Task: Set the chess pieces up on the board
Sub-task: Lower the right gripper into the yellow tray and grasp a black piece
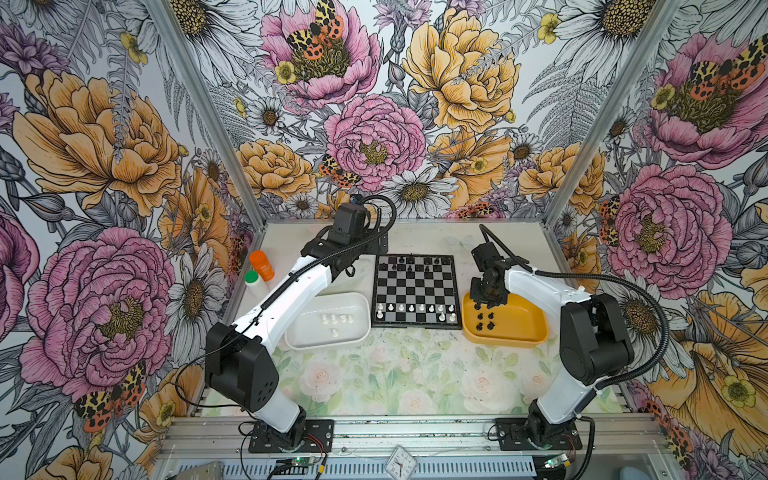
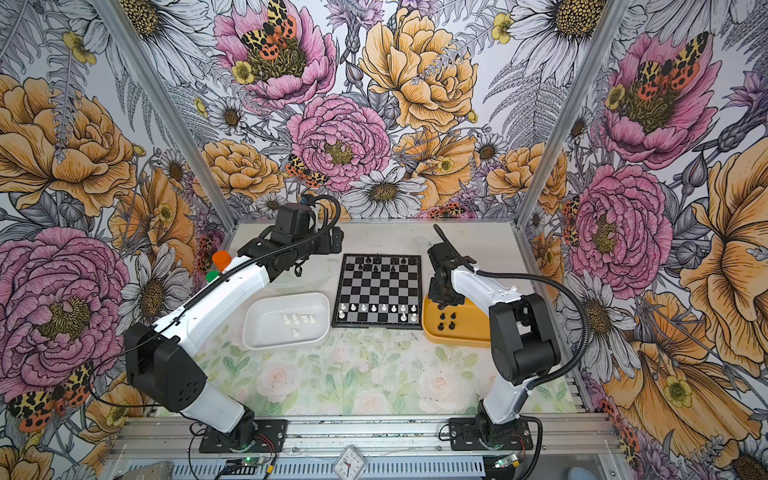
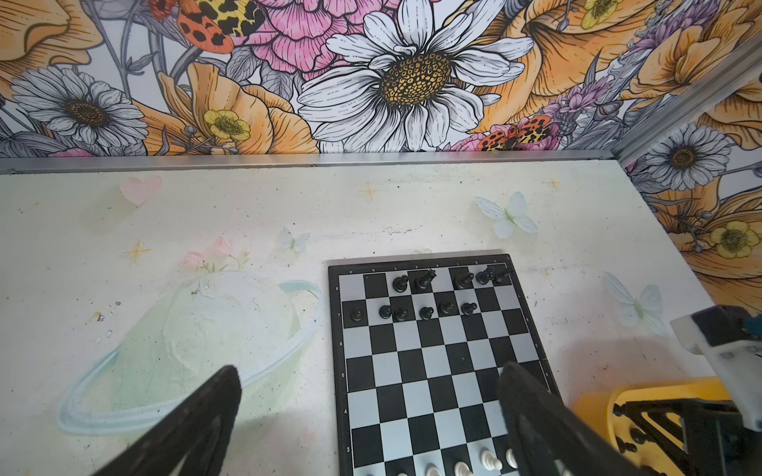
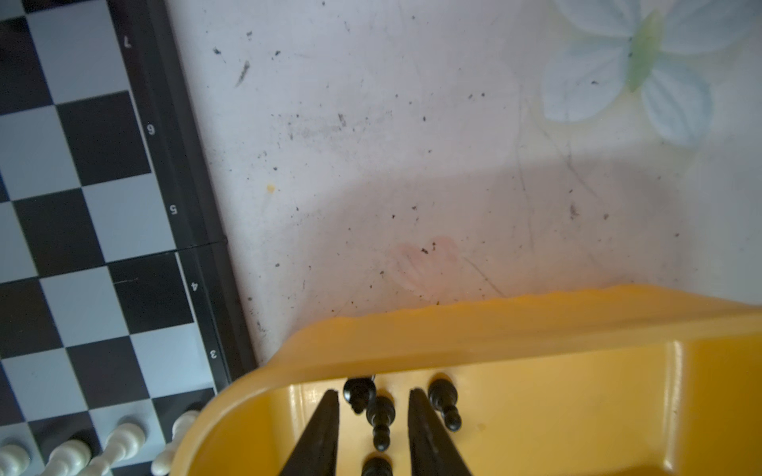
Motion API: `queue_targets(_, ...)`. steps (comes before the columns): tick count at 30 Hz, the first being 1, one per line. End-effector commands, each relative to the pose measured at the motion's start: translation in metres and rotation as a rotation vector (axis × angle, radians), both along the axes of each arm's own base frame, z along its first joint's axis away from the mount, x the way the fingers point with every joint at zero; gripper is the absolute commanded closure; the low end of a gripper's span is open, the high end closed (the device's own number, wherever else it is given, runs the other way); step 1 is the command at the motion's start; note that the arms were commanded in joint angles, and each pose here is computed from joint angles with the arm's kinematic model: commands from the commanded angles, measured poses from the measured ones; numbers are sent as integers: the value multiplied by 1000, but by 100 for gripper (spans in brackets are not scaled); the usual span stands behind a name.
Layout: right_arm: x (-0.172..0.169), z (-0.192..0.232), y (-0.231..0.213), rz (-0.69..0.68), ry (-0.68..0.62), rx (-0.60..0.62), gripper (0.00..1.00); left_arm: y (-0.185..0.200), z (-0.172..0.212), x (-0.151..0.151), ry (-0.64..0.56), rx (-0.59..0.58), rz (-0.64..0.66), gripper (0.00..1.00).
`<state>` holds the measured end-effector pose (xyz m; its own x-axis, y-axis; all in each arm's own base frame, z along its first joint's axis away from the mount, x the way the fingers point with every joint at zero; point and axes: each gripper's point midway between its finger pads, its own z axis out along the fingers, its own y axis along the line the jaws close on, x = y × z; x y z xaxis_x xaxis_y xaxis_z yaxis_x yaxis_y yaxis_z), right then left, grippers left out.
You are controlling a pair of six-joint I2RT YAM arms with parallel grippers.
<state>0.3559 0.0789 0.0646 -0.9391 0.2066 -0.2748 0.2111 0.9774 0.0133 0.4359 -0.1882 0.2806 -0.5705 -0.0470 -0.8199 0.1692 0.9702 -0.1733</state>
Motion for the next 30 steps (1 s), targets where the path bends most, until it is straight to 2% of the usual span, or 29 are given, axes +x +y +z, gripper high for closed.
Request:
queue_targets(1, 8, -2, 1, 12, -16, 13, 69, -3, 20, 5, -48, -27, -14, 1)
queue_targets(30, 6, -22, 0, 18, 25, 70, 74, -11, 20, 11, -48, -26, -2, 1)
